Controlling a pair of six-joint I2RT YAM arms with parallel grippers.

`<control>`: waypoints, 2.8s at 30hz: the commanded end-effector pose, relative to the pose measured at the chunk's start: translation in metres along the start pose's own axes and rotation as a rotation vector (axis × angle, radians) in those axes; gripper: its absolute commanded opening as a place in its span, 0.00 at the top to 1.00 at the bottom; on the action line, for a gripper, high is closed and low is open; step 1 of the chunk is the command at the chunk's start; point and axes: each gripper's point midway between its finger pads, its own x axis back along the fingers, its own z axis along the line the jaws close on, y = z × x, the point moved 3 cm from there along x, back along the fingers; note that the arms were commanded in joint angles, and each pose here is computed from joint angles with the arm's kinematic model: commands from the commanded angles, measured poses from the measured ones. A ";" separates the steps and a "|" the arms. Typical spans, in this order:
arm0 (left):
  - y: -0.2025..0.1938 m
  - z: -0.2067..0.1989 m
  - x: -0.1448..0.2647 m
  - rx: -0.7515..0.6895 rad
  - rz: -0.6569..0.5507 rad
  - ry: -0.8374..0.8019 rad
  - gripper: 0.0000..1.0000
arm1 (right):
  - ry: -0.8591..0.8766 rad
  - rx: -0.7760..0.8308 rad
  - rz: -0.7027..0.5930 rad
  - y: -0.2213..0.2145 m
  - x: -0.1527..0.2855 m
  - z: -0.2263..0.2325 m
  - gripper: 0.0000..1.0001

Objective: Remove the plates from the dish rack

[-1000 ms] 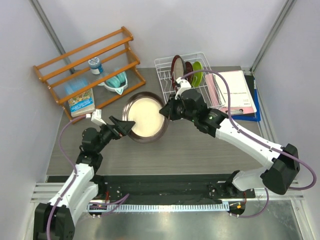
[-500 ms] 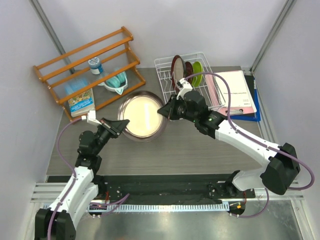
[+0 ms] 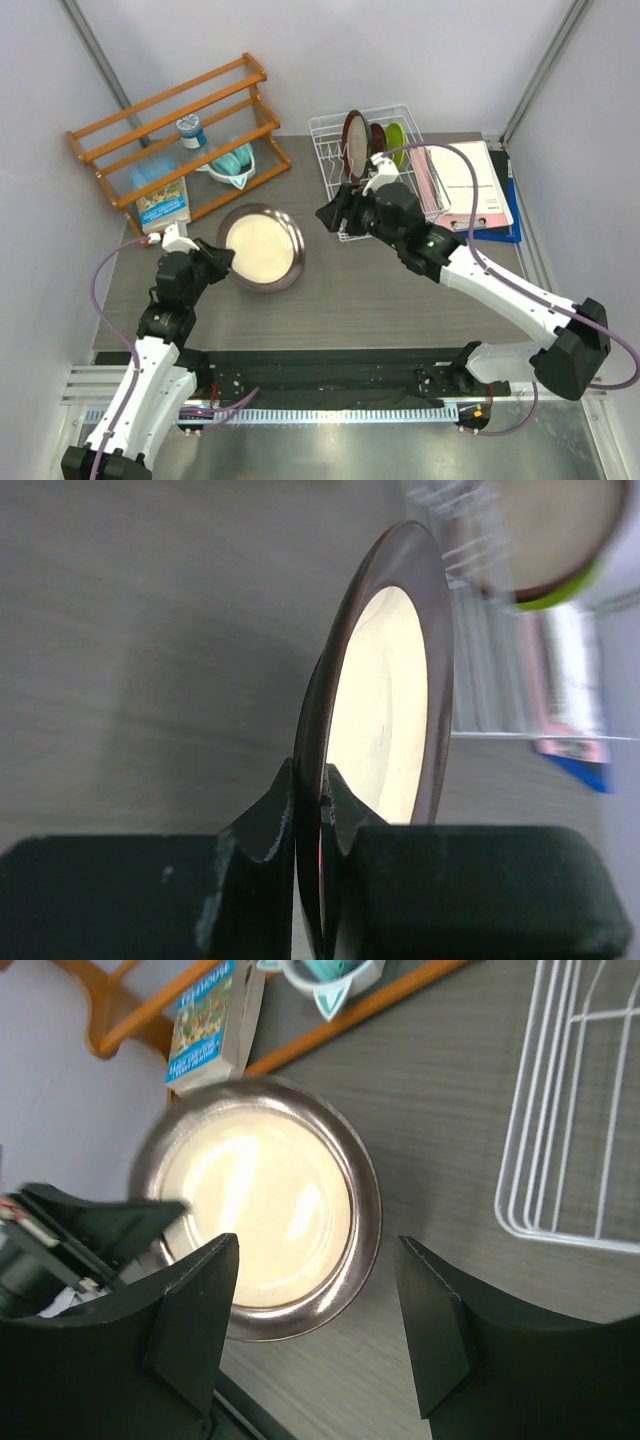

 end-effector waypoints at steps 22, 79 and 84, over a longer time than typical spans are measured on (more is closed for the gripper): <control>-0.013 0.071 -0.032 -0.090 0.022 0.361 0.80 | -0.400 0.095 -0.196 0.094 -0.002 -0.106 0.28; 0.012 0.066 -0.032 -0.167 -0.012 0.426 0.15 | -0.895 0.532 -0.046 0.147 -0.188 -0.242 0.68; 0.014 0.061 -0.033 -0.165 -0.009 0.409 0.14 | -0.993 0.592 -0.098 0.152 -0.182 -0.230 0.81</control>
